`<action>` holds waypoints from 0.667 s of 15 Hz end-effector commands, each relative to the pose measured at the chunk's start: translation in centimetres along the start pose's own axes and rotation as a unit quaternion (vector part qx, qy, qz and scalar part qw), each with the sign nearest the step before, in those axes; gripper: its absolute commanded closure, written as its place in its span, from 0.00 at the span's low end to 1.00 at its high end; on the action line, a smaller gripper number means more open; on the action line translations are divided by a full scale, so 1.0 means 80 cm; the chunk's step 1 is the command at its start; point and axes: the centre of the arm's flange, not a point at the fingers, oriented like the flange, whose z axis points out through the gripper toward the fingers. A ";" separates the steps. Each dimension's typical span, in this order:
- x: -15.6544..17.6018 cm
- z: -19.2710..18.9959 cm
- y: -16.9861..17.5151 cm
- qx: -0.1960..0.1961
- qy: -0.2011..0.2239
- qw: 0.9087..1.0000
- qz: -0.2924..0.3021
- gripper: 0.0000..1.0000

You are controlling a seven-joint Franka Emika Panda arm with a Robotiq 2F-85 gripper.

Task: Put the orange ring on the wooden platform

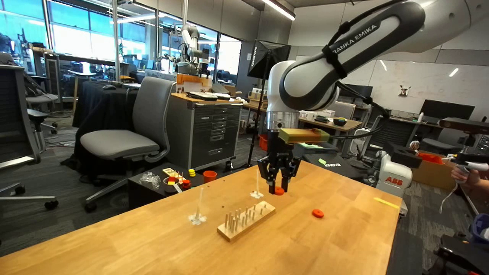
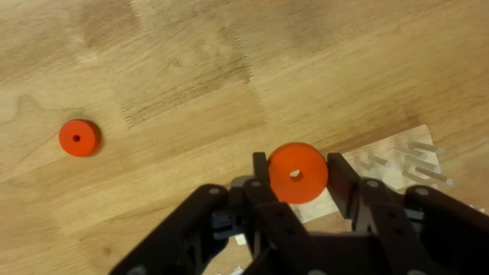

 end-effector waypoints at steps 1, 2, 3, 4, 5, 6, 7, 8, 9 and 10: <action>0.039 -0.004 -0.023 -0.006 -0.017 0.999 0.029 0.82; 0.045 -0.001 -0.024 -0.008 -0.020 0.999 0.034 0.82; 0.051 0.004 -0.025 -0.010 -0.024 0.999 0.039 0.82; 0.057 0.007 -0.026 -0.013 -0.028 0.999 0.043 0.82; 0.063 0.012 -0.025 -0.014 -0.032 0.998 0.047 0.82; 0.068 0.016 -0.025 -0.016 -0.035 0.998 0.051 0.82; 0.072 0.019 -0.025 -0.017 -0.038 0.998 0.053 0.82; 0.075 0.022 -0.026 -0.018 -0.039 0.998 0.055 0.82; 0.079 0.024 -0.026 -0.019 -0.041 0.997 0.055 0.82; 0.081 0.026 -0.027 -0.020 -0.042 0.997 0.056 0.82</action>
